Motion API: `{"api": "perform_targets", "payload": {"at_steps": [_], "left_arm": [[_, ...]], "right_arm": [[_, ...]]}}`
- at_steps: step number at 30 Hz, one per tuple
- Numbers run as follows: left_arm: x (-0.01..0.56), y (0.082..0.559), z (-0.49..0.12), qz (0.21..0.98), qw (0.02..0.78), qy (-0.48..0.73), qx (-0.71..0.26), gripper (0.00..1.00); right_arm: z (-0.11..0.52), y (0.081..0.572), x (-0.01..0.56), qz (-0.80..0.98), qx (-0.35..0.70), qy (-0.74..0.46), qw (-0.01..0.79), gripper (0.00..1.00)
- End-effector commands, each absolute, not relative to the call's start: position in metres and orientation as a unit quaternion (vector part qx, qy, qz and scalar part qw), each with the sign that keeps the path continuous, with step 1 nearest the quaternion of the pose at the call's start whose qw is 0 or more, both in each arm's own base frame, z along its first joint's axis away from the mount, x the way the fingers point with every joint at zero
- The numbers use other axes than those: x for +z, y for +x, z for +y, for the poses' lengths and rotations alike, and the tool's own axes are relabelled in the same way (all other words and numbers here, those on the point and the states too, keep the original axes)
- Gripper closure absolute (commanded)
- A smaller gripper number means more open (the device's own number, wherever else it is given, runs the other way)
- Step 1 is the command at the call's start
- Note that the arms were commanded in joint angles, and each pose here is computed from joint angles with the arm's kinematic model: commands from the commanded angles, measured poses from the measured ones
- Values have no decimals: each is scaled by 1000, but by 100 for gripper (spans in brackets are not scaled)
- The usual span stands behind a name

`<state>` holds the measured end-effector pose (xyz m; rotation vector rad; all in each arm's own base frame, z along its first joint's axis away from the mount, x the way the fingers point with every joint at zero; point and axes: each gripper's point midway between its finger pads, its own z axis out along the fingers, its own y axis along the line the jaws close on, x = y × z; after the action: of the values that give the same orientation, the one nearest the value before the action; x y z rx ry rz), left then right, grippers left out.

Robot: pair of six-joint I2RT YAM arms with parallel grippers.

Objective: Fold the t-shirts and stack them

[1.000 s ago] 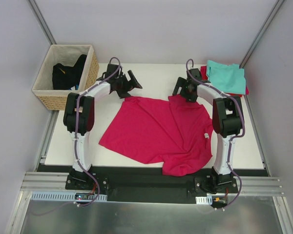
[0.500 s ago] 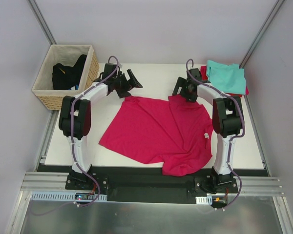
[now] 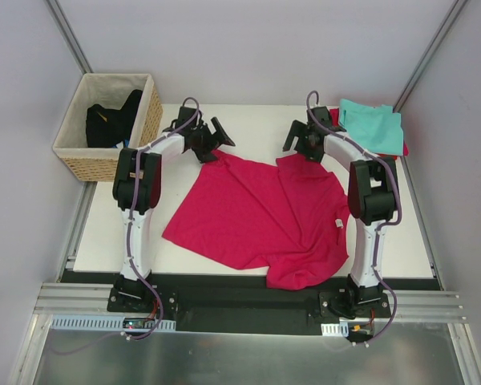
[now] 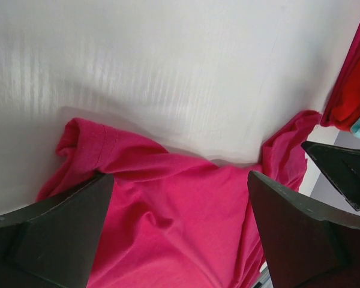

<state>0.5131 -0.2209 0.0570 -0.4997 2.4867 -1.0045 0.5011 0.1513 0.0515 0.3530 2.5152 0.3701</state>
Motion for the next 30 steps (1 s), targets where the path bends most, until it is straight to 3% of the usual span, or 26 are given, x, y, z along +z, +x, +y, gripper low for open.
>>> {"api": "perform_targets", "payload": {"at_steps": [1,12,21,30], "left_arm": [[39,530,-195,899,199,-218,-325,5],[42,547,-170,895,204,-239,-317,5],[44,542,-169,895,202,-240,-316,5],[46,540,-168,895,202,-243,-315,5]], "right_arm": [[149,522,54,939,138,145,281,4],[142,536,60,932,160,175,273,4],[150,512,156,904,191,139,357,4],[152,496,131,915,178,145,331,4]]}}
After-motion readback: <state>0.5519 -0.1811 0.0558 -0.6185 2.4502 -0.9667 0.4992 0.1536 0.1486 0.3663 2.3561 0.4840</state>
